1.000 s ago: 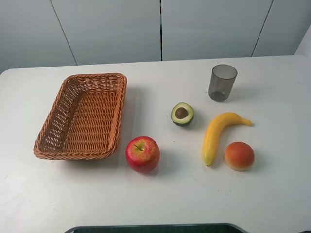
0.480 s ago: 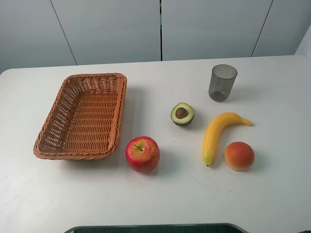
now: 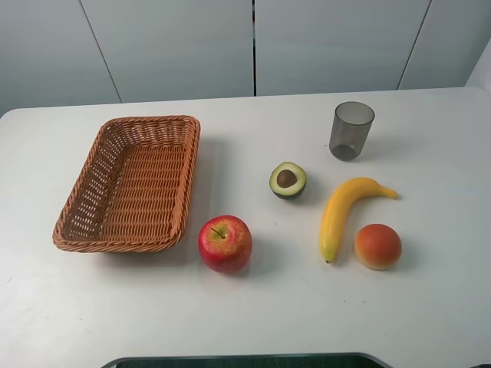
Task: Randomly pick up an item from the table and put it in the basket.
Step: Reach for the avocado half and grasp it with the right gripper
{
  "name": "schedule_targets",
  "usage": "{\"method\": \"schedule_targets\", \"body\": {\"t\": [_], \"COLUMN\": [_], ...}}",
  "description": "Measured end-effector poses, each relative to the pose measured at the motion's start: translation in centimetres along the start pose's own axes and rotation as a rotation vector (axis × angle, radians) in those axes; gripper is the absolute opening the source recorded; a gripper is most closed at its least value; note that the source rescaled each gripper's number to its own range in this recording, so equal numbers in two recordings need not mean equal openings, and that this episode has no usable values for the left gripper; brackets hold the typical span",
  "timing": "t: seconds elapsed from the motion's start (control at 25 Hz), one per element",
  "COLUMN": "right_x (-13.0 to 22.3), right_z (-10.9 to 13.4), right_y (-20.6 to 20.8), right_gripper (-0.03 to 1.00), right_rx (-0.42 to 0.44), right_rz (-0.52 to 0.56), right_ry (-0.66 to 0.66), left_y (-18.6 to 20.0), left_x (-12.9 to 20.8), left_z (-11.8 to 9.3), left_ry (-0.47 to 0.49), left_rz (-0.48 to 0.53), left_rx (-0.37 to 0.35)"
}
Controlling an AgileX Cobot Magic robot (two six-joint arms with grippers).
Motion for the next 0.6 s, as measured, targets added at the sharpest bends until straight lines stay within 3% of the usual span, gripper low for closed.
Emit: {"method": "schedule_targets", "body": {"t": [0.6], "right_x": [-0.02], "right_z": [0.0], "right_y": [0.0], "right_gripper": [1.0], "right_rx": [0.0], "right_rz": [-0.002], "right_ry": [0.0], "left_y": [0.0], "left_x": [0.0], "left_z": [0.0], "left_ry": [0.0], "left_rz": [0.0], "left_rx": [0.0]}}
Point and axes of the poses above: a point on each arm's last joint axis where the gripper is mounted, y pointing back along that axis away from the gripper, z along the wrist's bending axis when the last joint is at zero, x = y × z, the point moved 1 cm from there along -y, pointing out along that axis toward the gripper, and after that the axes turned 5 degrees about -y, right-handed, at the moved point
